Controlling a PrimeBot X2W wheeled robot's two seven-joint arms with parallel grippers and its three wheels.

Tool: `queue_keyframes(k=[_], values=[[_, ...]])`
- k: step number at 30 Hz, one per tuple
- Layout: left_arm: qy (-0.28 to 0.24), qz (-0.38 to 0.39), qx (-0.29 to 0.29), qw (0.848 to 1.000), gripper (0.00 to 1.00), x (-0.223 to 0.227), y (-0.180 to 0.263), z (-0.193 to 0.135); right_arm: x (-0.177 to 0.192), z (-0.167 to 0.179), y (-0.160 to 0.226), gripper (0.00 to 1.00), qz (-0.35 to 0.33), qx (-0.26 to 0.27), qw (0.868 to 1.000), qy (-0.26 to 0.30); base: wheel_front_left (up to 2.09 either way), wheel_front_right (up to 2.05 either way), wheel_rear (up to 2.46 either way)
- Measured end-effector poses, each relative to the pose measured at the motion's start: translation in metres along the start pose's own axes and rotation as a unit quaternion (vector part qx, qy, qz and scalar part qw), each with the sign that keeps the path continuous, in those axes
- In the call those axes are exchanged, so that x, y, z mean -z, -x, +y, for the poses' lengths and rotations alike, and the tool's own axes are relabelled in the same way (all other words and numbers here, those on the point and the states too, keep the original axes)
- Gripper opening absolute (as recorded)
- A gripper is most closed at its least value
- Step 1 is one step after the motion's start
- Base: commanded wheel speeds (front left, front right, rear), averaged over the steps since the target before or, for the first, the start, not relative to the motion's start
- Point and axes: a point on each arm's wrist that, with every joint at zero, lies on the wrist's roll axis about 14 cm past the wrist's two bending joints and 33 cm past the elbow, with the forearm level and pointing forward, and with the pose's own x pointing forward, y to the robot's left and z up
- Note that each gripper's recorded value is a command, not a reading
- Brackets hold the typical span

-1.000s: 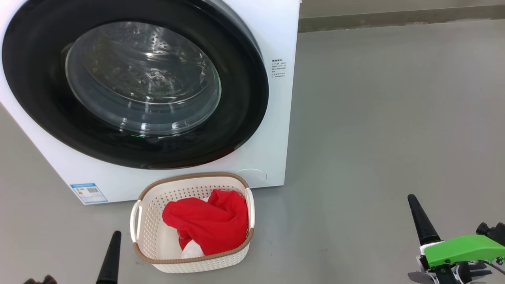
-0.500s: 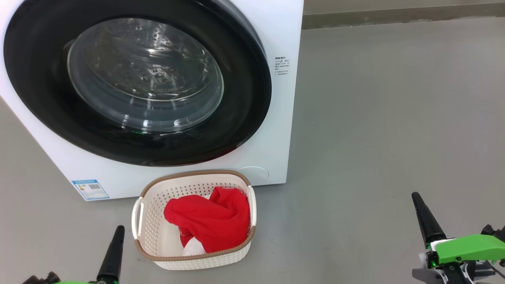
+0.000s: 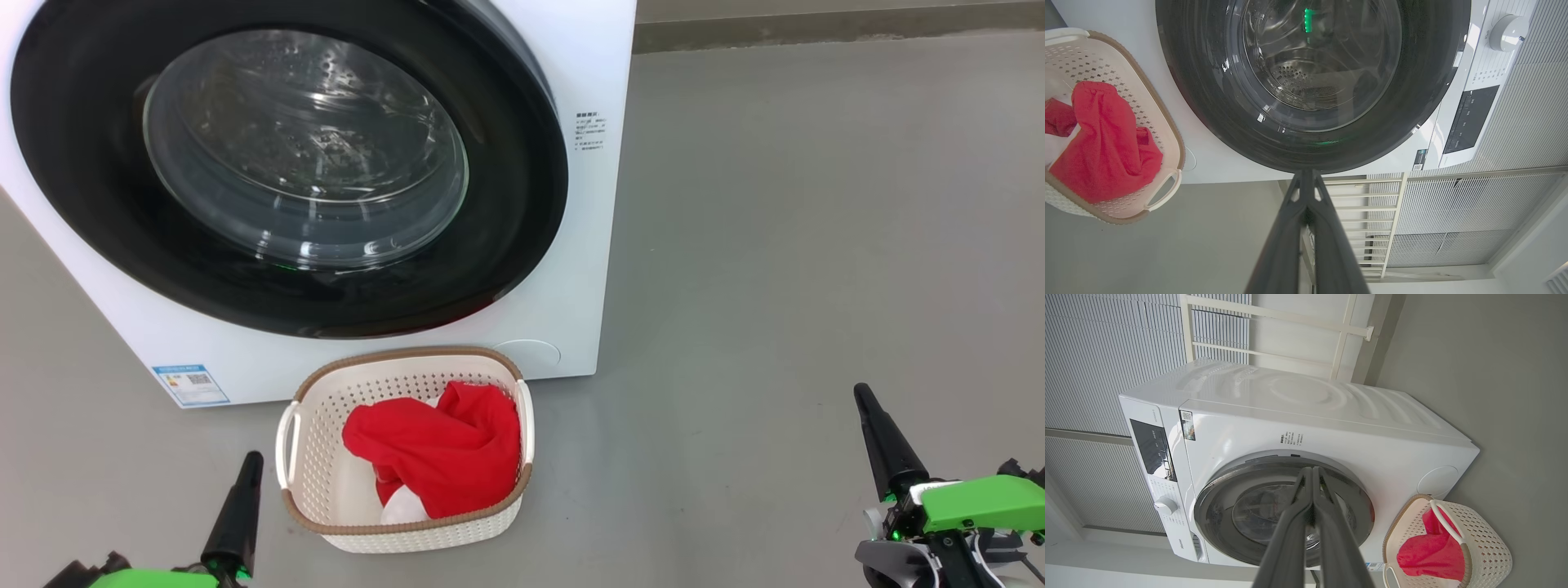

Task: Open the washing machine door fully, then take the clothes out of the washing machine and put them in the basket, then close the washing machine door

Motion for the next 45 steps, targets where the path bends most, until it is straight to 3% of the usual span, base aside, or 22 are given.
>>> queue_keyframes(k=[4,45], values=[[0.018,0.004,0.006,1.0,0.0,0.0011,-0.0025,-0.0037,-0.0001,0.0008,-0.0008,0.0,0.001,-0.002,1.0,-0.018,0.0,0.0,0.0],[0.02,0.004,0.005,1.0,0.0,0.0015,-0.0024,-0.0032,-0.0009,0.0013,-0.0008,0.0,0.0,-0.003,1.0,-0.019,0.0,0.0,0.0]])
